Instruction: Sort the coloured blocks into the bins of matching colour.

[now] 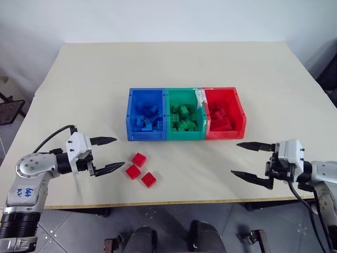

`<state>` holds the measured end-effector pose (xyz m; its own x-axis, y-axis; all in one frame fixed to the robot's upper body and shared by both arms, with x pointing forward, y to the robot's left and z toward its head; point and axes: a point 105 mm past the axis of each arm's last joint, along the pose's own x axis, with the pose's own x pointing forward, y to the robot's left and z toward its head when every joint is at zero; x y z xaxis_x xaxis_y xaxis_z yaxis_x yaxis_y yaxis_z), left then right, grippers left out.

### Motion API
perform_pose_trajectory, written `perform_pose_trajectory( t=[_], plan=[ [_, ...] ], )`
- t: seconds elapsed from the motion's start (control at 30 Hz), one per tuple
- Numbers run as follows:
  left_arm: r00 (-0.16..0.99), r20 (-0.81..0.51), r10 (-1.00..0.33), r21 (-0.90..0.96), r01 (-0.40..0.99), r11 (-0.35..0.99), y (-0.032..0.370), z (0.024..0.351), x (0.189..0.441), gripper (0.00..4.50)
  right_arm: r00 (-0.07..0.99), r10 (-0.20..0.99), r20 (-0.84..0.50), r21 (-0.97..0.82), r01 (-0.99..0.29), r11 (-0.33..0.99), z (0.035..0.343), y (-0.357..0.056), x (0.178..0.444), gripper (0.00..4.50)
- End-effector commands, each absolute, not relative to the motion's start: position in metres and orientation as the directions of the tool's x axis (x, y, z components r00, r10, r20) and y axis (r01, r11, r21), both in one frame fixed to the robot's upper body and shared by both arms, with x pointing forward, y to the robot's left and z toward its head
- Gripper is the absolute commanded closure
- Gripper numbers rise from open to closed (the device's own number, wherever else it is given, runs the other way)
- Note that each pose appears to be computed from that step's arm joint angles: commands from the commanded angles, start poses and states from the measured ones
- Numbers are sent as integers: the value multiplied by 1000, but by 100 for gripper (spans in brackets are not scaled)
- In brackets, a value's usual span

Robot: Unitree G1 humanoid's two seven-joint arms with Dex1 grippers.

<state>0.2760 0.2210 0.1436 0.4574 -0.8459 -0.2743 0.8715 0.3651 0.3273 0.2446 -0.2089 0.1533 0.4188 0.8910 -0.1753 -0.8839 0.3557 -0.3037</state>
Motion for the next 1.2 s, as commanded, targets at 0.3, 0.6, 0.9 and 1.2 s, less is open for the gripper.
perform_pose_trajectory(
  t=[0.3,0.6,0.9,1.2],
  plan=[
    [48,-576,-816,322,931,-172,159,144,247,0,259,943,-208,-297,-935,192,160,-183,206,3],
    [36,-745,-666,348,872,-343,121,121,271,0,243,939,-243,-290,-942,168,154,-180,202,3],
    [39,-728,-685,360,872,-332,107,117,283,123,301,909,-290,-309,-928,209,144,-193,197,0],
    [-19,-474,-880,418,875,-244,67,158,280,305,470,854,-224,-347,-857,381,146,-208,204,0]
  ],
)
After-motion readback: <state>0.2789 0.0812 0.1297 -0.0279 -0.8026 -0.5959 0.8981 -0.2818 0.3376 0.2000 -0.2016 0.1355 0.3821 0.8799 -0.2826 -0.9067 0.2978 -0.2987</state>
